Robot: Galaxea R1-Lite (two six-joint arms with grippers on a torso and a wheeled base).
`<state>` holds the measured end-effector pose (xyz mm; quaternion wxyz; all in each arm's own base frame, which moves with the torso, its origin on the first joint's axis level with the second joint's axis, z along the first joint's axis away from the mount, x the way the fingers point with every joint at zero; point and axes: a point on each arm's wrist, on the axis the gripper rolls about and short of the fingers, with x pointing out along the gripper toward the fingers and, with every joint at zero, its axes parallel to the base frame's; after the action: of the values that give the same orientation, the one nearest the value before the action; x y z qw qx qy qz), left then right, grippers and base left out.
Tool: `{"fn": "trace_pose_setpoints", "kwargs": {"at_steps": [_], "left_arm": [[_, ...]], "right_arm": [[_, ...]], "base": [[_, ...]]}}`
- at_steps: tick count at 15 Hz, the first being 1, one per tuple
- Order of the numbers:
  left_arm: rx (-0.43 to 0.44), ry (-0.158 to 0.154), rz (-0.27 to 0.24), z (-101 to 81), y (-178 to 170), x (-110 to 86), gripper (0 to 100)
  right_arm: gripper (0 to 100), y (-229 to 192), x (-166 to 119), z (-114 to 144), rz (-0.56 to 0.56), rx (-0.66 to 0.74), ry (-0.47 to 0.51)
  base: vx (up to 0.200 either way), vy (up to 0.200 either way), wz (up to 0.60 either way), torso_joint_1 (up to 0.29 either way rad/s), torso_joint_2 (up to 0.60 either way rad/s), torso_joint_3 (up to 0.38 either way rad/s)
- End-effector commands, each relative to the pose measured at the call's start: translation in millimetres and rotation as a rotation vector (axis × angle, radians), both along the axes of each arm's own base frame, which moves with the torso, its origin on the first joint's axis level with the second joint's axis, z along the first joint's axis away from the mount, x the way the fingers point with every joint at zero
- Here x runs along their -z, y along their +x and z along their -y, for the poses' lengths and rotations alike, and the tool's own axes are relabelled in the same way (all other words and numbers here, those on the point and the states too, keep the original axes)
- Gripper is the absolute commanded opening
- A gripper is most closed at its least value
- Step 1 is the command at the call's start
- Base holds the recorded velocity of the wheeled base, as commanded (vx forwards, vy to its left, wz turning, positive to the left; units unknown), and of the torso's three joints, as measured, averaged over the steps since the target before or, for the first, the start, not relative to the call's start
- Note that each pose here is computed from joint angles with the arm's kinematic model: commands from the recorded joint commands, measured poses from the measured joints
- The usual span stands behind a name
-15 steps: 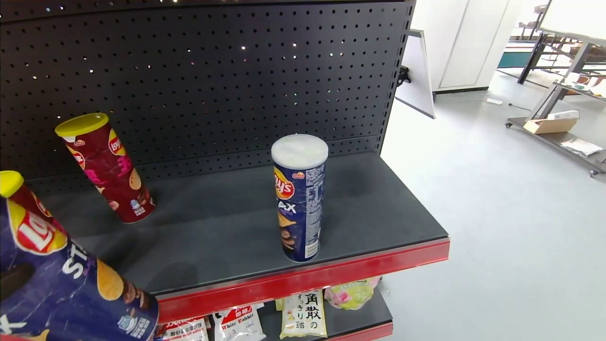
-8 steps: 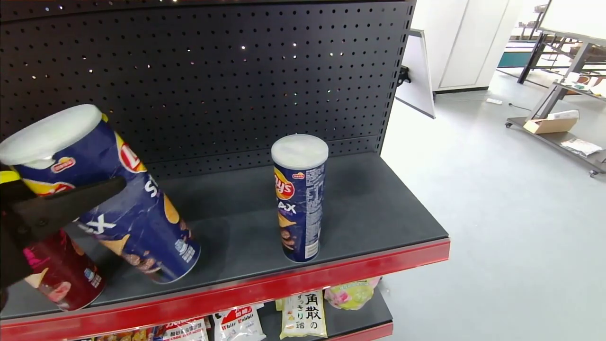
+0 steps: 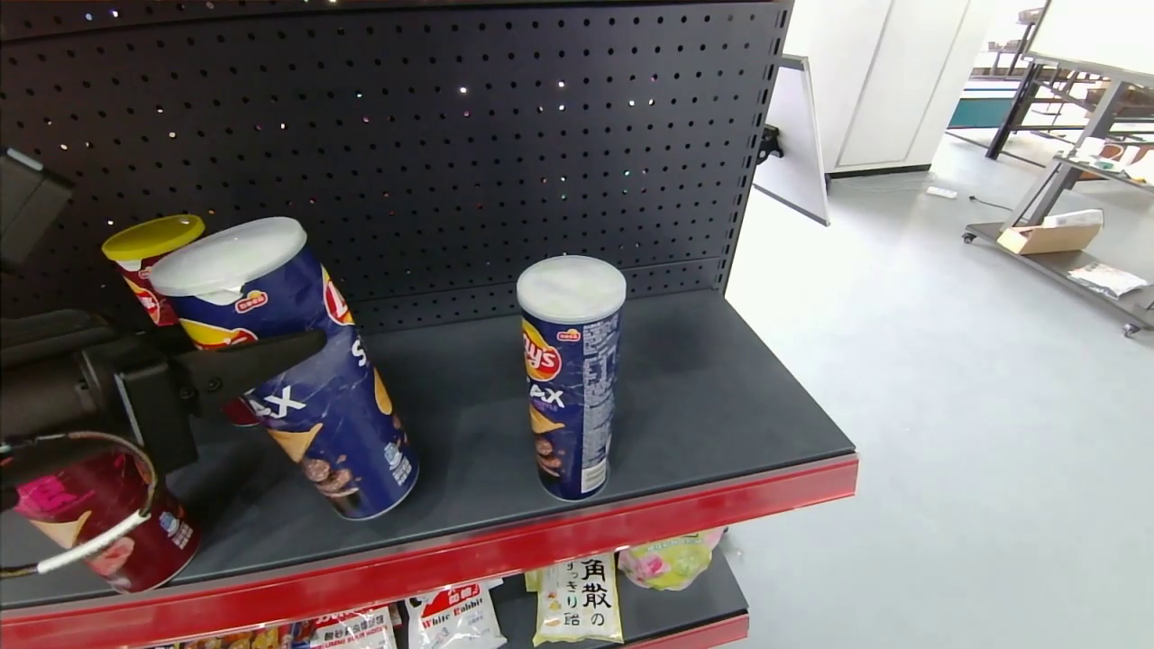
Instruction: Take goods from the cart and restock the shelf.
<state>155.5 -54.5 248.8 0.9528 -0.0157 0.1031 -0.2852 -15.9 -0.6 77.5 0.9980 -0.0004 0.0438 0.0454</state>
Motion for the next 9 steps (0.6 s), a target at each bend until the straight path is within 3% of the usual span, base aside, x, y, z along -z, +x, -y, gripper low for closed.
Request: {"fn": "trace_pose_setpoints", "kwargs": {"at_steps": [1,2,4,9], "left_arm": [[0.008,0.003,-0.020,1.4,4,3.6,0],[0.017,0.003,-0.026,2.3,7,3.9,0],[0.023,0.001,-0.030,3.8,11,5.8,0],[0.025,0.019,-0.078,9.1,29,17.1,0]], "right_arm": [[100,-2,0,-1,0.022,0.042,0.001],[100,-4,1,-2,0.049,0.096,0.001],[100,-7,2,-1,0.091,0.074,0.000],[100,-7,2,-1,0.091,0.071,0.003]], "base": [[0.000,0.000,0.00,0.000,0.00,0.000],[0.000,0.000,0.00,0.000,0.00,0.000],[0.000,0.000,0.00,0.000,0.00,0.000],[0.000,0.000,0.00,0.000,0.00,0.000]]}}
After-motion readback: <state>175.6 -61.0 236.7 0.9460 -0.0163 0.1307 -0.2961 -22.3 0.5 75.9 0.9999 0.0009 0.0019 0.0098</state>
